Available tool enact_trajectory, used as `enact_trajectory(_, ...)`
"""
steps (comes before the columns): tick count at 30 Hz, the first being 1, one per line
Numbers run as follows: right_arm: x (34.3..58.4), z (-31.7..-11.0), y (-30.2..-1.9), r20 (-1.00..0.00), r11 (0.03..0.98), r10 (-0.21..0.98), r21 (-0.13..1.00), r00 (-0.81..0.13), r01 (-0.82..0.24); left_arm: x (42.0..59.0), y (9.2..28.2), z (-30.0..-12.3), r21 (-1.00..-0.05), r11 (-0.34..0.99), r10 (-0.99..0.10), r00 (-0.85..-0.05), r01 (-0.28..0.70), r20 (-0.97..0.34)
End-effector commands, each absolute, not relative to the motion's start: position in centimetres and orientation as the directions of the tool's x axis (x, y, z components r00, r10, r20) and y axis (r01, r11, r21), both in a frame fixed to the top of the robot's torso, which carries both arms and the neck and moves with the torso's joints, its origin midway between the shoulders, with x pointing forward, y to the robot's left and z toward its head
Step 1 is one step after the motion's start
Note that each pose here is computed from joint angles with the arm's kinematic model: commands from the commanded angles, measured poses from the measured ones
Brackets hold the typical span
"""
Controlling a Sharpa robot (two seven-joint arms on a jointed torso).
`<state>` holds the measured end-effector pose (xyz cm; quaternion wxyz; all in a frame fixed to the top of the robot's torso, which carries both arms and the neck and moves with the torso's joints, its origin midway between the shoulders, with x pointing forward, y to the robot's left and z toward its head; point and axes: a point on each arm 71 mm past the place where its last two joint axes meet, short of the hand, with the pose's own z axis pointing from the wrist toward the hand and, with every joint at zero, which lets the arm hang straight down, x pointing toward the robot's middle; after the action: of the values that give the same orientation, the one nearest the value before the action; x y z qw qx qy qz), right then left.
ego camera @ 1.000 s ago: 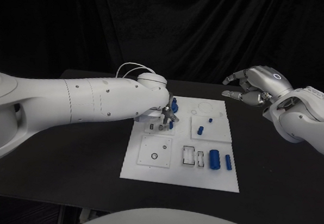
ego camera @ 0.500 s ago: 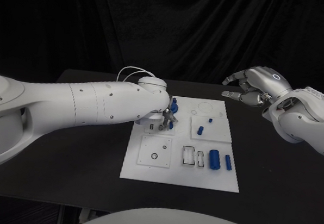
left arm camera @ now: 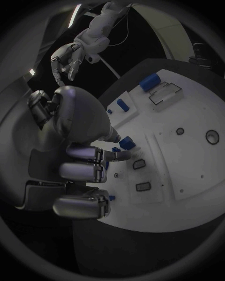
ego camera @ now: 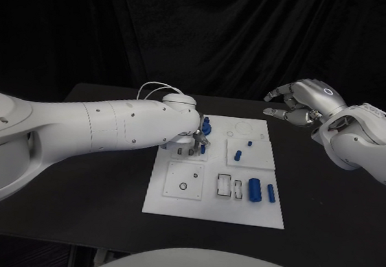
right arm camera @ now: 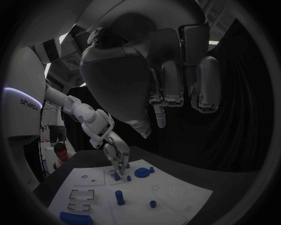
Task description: Assemble the parts on the task board
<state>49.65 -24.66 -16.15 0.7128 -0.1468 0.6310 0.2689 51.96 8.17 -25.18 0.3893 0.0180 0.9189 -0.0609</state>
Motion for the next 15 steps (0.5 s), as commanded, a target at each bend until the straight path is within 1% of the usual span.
enact_trajectory(1,49.72,-16.29,-24.76,-0.979,0.824,0.196,0.134,0.056,-0.551,51.87,7.68,-25.17,-0.125,0.987,-0.021,-0.691,0.101,-0.722)
enact_trajectory(15,49.79,-16.43,-24.7,-0.98,0.827,0.192,0.136,0.047,-0.545,51.67,7.4,-25.27,-0.128,0.985,-0.012,-0.698,0.114,-0.716)
